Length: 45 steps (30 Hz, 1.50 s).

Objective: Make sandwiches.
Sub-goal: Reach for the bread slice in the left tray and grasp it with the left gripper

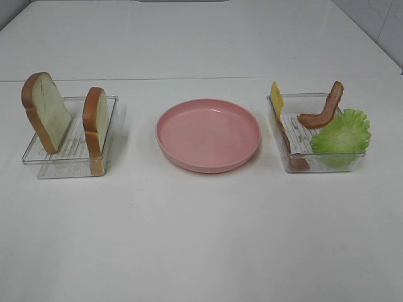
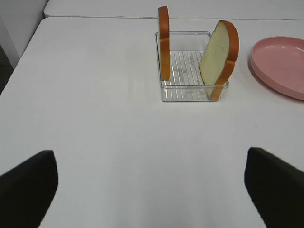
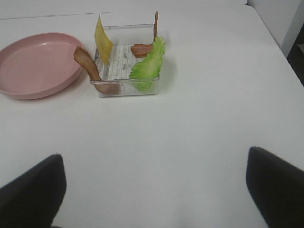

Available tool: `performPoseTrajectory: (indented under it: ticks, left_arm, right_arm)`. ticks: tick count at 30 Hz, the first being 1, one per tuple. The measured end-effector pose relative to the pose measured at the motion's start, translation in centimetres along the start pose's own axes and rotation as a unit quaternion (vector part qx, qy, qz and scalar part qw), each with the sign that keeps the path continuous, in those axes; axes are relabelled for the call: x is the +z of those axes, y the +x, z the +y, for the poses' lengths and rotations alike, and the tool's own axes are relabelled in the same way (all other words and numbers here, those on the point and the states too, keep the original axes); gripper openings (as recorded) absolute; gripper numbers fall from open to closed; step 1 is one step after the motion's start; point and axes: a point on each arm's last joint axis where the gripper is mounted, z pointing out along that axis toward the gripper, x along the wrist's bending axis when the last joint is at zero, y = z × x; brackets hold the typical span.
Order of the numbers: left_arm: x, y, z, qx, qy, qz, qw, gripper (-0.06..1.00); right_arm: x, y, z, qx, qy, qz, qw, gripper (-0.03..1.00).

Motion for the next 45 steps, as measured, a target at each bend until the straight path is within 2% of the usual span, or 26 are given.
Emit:
performPoseTrajectory:
  ticks: [29, 32, 33, 35, 36, 37, 39, 42, 43, 45]
  left_arm:
    - [0.1, 0.0, 0.0, 0.001, 0.003, 0.002, 1.000, 0.99]
    - [0.8, 0.0, 0.4, -0.002, 0.031, 0.000, 1.000, 0.99]
    - [1.0, 0.0, 1.3, -0.006, 0.055, -0.004, 0.998, 0.99]
    - [1.2, -0.1, 1.9, -0.008, 0.068, -0.005, 0.998, 0.99]
    - [1.6, -0.2, 3.6, -0.012, 0.095, -0.008, 0.995, 0.99]
    - [1.6, -0.2, 3.6, -0.012, 0.095, -0.008, 0.995, 0.99]
    - [2.5, -0.2, 6.6, -0.026, 0.147, -0.010, 0.989, 0.99]
    - [3.0, -0.3, 7.7, -0.028, 0.168, -0.012, 0.985, 0.99]
    - [4.2, -0.3, 9.9, -0.041, 0.203, -0.012, 0.978, 0.99]
    - [5.1, -0.3, 11.2, -0.046, 0.214, -0.012, 0.976, 0.99]
  right_arm:
    - [0.0, 0.0, 0.0, 0.000, 0.000, 0.000, 1.000, 0.98]
    - [0.0, 0.0, 0.0, 0.000, 0.000, 0.000, 1.000, 0.98]
    - [0.0, 0.0, 0.0, 0.000, 0.000, 0.000, 1.000, 0.98]
    - [0.0, 0.0, 0.0, 0.000, 0.000, 0.000, 1.000, 0.98]
    - [0.0, 0.0, 0.0, 0.000, 0.000, 0.000, 1.000, 0.98]
    - [0.0, 0.0, 0.0, 0.000, 0.000, 0.000, 1.000, 0.98]
    - [0.0, 0.0, 0.0, 0.000, 0.000, 0.000, 1.000, 0.98]
    - [0.0, 0.0, 0.0, 0.000, 0.000, 0.000, 1.000, 0.98]
    - [0.0, 0.0, 0.0, 0.000, 0.000, 0.000, 1.000, 0.98]
    - [0.0, 0.0, 0.0, 0.000, 0.000, 0.000, 1.000, 0.98]
